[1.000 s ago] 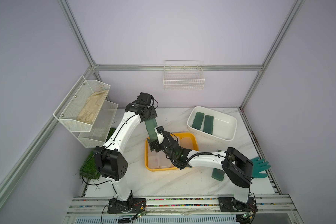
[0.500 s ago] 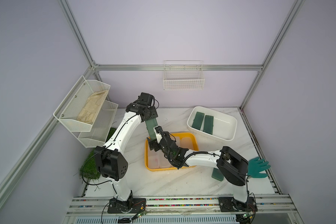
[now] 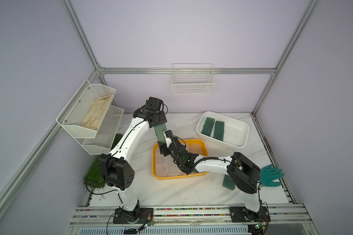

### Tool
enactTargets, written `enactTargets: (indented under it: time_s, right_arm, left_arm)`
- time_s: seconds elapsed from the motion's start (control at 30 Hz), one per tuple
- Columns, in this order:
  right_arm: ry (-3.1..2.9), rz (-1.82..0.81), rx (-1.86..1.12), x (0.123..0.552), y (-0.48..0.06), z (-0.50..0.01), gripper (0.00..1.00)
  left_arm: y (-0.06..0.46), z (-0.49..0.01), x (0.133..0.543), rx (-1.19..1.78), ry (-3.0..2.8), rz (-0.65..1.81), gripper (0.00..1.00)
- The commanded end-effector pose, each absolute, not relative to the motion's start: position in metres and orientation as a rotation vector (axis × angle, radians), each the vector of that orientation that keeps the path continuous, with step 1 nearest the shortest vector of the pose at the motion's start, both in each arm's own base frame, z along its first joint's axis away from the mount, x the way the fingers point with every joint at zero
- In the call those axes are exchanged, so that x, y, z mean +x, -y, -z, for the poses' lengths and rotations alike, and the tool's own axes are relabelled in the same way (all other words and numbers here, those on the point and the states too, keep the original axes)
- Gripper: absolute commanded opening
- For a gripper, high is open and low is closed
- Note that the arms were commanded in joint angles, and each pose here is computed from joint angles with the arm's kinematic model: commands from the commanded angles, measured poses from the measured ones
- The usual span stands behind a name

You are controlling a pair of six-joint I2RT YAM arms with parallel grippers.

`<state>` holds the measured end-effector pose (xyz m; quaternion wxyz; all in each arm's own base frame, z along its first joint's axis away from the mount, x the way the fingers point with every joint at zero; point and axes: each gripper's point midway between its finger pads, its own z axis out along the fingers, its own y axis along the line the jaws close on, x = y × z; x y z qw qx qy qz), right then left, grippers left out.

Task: Place the pencil cases by color into the storage box
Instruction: Pick up the pencil case from the center of the board.

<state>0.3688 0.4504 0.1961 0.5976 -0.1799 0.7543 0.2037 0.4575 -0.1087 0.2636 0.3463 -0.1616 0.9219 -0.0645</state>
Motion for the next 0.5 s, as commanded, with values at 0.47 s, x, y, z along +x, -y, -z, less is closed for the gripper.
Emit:
enactTargets:
  time_s: [0.47]
  right_arm:
    - [-1.719, -0.487, -0.385, 0.373, -0.442, -0.218, 0.62]
  left_arm:
    - [0.110, -0.324, 0.454, -0.407, -2.229, 0.243, 0.77]
